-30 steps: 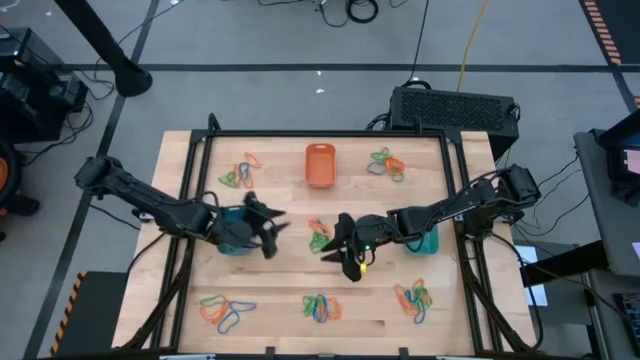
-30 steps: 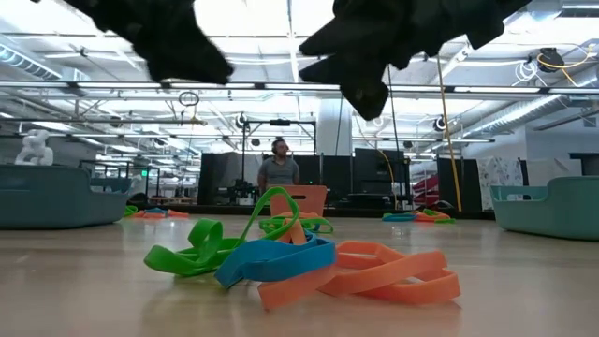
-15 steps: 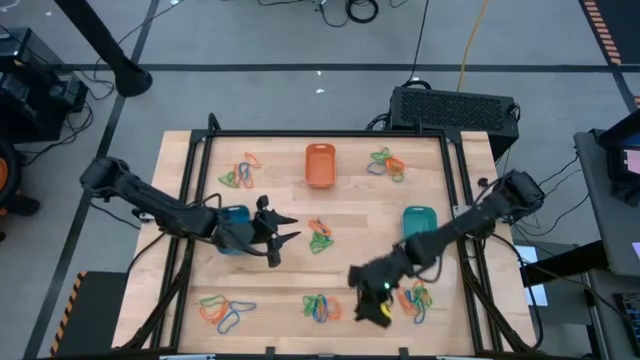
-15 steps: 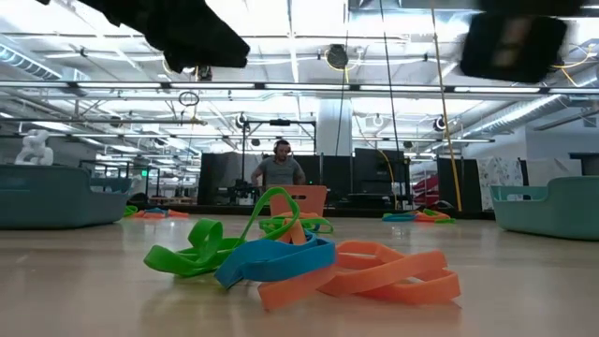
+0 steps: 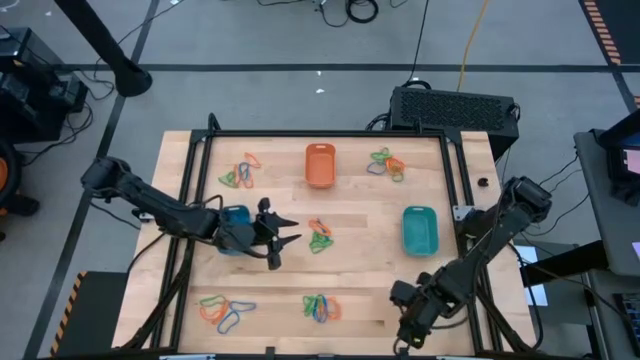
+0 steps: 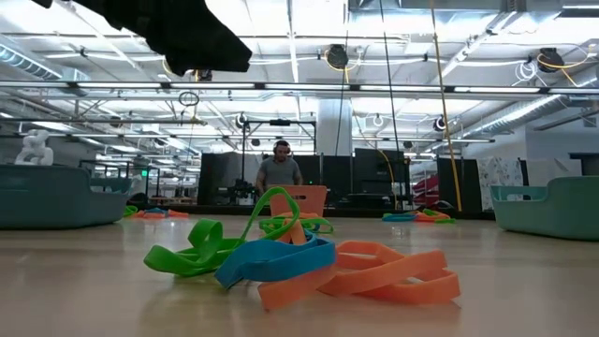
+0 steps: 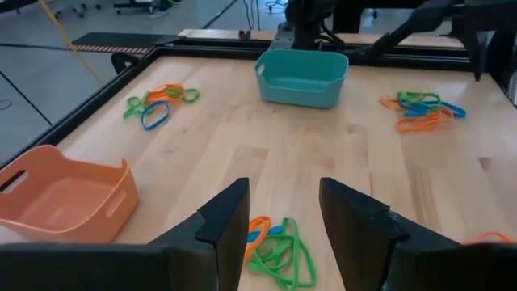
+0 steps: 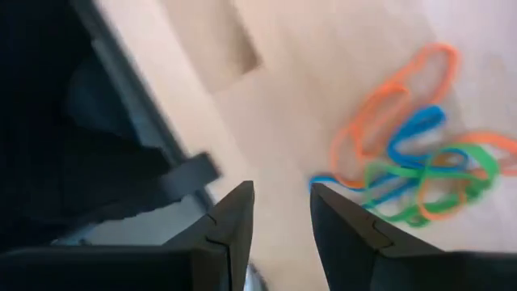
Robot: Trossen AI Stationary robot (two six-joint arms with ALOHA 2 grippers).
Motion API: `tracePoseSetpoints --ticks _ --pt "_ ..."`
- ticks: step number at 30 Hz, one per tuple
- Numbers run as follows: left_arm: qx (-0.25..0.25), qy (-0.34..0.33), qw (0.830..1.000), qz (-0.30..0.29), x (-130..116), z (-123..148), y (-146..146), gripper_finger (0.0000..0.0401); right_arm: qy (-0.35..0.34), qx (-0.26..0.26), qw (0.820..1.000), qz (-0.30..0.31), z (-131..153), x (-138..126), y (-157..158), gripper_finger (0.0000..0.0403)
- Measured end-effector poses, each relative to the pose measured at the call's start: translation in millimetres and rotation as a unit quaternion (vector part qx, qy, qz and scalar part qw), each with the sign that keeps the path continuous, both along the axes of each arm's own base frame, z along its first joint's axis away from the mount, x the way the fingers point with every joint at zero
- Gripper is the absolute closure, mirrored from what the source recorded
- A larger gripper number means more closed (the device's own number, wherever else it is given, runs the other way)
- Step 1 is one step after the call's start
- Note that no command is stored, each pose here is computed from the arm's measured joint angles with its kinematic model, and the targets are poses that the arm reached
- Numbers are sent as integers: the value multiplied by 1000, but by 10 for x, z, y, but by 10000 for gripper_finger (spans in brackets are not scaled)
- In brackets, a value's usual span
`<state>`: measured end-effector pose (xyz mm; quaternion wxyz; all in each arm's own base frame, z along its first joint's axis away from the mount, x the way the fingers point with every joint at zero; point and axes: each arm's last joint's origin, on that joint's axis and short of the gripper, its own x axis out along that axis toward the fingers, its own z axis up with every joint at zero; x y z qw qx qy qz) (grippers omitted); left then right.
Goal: Sort rubber bands into baskets
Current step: Put the blue rubber band into the blue bin
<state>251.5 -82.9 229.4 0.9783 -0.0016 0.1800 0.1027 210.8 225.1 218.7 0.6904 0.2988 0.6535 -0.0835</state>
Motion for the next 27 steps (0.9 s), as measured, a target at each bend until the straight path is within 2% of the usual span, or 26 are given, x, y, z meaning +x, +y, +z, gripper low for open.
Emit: tracePoseSetpoints --ticks 7,13,16,27 --pt "0 8 1000 1 23 -48 -9 241 15 -13 1000 -13 -192 -190 63 287" --pt "-17 14 1000 -11 37 -80 -25 241 18 10 999 -43 -377 -308 142 287" --pt "-17 19 1000 -13 47 -103 -30 241 33 -2 998 -57 -470 -321 166 287" --pt "-25 29 999 -9 70 -159 -33 241 54 -35 997 -51 -777 -268 240 287"
